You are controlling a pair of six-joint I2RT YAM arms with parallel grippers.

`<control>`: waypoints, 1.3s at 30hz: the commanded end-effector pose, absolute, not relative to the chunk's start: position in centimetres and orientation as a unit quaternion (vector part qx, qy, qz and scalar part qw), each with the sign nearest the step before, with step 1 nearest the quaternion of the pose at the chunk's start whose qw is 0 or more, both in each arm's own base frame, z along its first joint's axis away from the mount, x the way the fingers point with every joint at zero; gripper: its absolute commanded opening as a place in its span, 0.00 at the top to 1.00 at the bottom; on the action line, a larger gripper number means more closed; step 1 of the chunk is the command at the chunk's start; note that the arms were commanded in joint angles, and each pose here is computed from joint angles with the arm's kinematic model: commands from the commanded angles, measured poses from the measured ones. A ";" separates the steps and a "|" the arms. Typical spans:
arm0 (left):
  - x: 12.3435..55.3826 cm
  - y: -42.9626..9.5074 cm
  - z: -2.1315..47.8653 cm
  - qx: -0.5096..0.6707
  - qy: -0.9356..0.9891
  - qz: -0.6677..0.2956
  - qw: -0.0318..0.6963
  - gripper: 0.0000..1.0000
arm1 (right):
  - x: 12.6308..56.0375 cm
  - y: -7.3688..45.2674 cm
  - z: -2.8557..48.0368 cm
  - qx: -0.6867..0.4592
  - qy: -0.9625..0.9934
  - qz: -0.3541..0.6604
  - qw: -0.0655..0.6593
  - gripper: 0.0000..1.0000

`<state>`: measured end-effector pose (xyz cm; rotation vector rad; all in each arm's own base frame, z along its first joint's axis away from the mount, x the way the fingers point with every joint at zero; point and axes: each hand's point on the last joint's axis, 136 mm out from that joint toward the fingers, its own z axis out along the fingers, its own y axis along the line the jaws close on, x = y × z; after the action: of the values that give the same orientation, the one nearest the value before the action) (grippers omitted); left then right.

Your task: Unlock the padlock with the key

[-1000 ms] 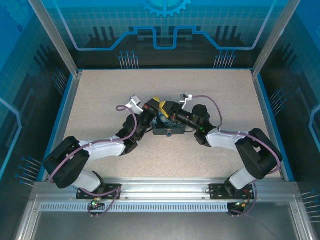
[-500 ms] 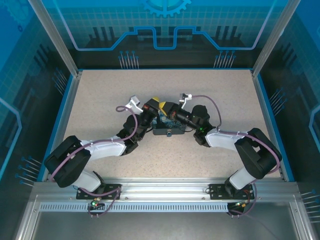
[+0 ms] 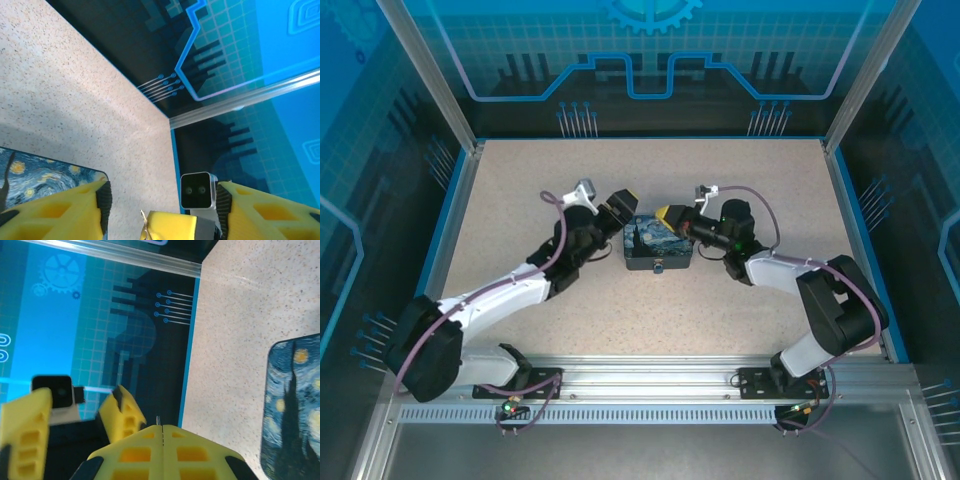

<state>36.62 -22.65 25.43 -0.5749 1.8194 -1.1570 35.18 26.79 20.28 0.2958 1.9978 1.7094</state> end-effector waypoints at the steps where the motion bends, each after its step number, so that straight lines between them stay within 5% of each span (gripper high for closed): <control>1: 34.9 -23.6 23.0 -0.170 0.805 -0.454 0.341 0.40 | 33.5 26.4 20.1 0.055 0.744 0.627 0.223 1.00; 15: 35.4 -28.2 21.7 -0.089 0.812 -0.526 0.236 0.47 | 32.0 26.0 21.2 0.029 0.744 0.633 0.212 1.00; 26: 36.1 -29.1 22.3 -0.111 0.782 -0.568 0.232 0.61 | 32.1 26.2 21.8 0.029 0.743 0.633 0.216 1.00; 39: 35.4 -29.7 21.2 -0.111 0.784 -0.569 0.222 0.62 | 32.3 26.1 22.2 0.031 0.740 0.634 0.223 1.00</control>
<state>35.80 -29.15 21.50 -0.3179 2.1631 -1.5393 32.23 26.27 21.06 0.1139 2.0796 1.7584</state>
